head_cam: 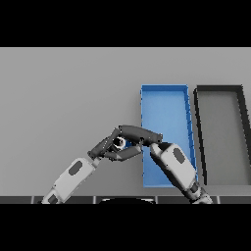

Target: Pick up the blue pipe and place it into the blue bin.

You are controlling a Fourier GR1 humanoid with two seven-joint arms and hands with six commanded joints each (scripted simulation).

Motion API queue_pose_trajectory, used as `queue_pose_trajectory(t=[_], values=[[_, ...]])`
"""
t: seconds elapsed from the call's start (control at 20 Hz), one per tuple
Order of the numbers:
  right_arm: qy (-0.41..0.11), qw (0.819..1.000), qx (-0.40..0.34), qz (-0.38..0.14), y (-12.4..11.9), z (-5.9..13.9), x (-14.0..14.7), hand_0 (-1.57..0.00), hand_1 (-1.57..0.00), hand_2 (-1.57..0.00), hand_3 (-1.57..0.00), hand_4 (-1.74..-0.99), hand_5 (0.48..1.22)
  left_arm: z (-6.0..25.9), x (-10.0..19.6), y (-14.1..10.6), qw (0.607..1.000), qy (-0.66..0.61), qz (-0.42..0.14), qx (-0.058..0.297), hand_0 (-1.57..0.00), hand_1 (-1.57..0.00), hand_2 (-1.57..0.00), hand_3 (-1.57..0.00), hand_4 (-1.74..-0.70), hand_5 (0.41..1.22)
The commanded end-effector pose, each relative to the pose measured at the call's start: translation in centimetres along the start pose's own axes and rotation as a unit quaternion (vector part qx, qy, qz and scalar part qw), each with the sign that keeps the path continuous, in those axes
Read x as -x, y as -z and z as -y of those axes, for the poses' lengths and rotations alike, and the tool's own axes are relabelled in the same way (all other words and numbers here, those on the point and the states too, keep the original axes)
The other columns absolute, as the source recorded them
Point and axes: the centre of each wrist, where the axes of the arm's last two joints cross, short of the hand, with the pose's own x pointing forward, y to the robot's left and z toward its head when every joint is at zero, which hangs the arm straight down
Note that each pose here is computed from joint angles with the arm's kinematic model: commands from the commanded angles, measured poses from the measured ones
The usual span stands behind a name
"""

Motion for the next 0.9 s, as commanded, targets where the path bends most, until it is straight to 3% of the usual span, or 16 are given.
queue_pose_trajectory(t=[0.0, 0.15, 0.3, 0.35, 0.45, 0.6, 0.85], values=[[-0.006, 1.0, 0.006, 0.007, -0.1, 0.2, 0.2, -1.39, -1.39, -1.4, -1.32, -1.452, 0.968, -0.1, 0.2, 0.0, 1.0, -0.008, 0.002, -0.007, -1.36, -1.34, -1.25, -1.31, -1.69, 1.221], [-0.059, 0.998, 0.0, 0.013, 0.0, -0.1, -0.3, -1.48, -1.48, -1.48, -1.44, -1.457, 1.092, -0.3, 0.1, -0.3, 1.0, -0.017, 0.004, -0.006, -1.46, -1.45, -1.37, -1.44, -1.71, 1.221], [-0.048, 0.998, 0.007, 0.026, -0.3, -0.2, -0.3, -1.52, -1.52, -1.53, -1.51, -1.475, 1.155, -0.4, 0.1, -0.5, 1.0, -0.018, 0.01, -0.011, -1.52, -1.51, -1.39, -1.5, -1.73, 1.221], [-0.041, 0.999, 0.009, 0.029, -0.1, -0.4, -0.3, -1.53, -1.53, -1.53, -1.52, -1.48, 1.168, -0.3, 0.1, -0.7, 1.0, -0.007, 0.019, -0.011, -1.43, -1.35, -1.22, -1.33, -1.65, 1.221], [-0.029, 0.999, 0.012, 0.026, -0.4, -0.2, -0.1, -1.55, -1.55, -1.55, -1.54, -1.487, 1.187, -0.8, 0.1, -0.9, 0.999, 0.042, 0.012, 0.011, -0.93, -0.87, -0.78, -0.85, -1.41, 1.221], [-0.033, 0.999, 0.006, 0.009, -0.2, -0.3, -0.5, -1.56, -1.56, -1.56, -1.55, -1.491, 1.204, -1.0, 0.2, -1.2, 0.996, 0.079, 0.001, 0.038, -0.47, -0.44, -0.4, -0.44, -1.14, 1.187], [-0.038, 0.999, 0.002, 0.039, -0.1, -0.3, -0.3, -1.57, -1.57, -1.57, -1.57, -1.496, 1.215, -1.0, 0.5, -0.8, 0.994, 0.099, -0.035, 0.031, -0.15, -0.14, -0.13, -0.14, -0.94, 0.785]])
